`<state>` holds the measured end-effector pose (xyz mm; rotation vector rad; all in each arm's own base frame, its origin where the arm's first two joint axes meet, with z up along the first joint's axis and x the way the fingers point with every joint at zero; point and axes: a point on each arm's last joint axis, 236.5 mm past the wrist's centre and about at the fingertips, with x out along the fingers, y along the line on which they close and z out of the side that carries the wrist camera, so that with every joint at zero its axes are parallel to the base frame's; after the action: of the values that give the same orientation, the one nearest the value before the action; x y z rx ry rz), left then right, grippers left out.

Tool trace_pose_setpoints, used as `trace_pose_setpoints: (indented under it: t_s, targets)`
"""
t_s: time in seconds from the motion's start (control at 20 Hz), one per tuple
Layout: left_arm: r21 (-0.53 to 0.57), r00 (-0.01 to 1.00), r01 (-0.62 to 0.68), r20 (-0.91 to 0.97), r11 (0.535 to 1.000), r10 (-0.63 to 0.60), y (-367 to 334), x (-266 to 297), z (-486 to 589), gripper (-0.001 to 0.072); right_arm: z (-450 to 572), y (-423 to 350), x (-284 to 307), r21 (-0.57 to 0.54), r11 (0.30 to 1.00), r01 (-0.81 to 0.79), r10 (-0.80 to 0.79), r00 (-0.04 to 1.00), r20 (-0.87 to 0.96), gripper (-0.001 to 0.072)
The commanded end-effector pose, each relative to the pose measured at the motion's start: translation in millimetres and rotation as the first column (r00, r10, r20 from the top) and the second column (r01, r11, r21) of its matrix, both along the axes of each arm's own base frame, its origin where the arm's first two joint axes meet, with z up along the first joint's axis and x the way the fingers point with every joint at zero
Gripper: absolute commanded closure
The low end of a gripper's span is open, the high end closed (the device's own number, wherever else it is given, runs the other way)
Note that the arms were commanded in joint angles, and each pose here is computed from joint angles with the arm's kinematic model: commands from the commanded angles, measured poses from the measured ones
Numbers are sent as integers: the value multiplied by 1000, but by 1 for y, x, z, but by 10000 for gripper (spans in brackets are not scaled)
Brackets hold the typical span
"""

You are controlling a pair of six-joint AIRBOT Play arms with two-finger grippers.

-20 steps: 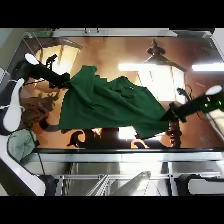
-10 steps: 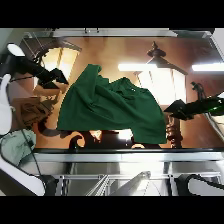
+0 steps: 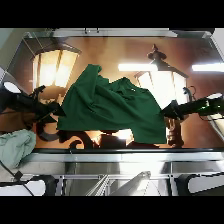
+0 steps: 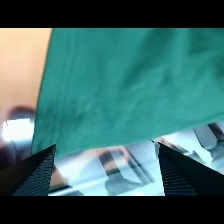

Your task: Fold the shirts.

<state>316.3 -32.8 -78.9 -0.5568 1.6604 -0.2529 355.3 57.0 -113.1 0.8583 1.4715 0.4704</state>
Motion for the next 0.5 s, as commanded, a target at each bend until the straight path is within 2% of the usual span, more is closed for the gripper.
trace_pose_setpoints:
  t_s: [0.0, 0.25, 0.45]
  targets:
    - [27, 998, -56, 22, 998, 55, 1, -7, -20, 11, -10, 27, -7, 7, 995, -99, 99, 995, 3, 467]
    - [60, 1000, -23, 2, 998, 23, 6, -17, -27, 11, -9, 32, -9, 9, 993, -115, 115, 993, 3, 466]
    - [70, 996, -62, 69, 996, 57, 34, 11, 1, 11, -8, 33, -10, 14, 993, -119, 119, 993, -1, 467]
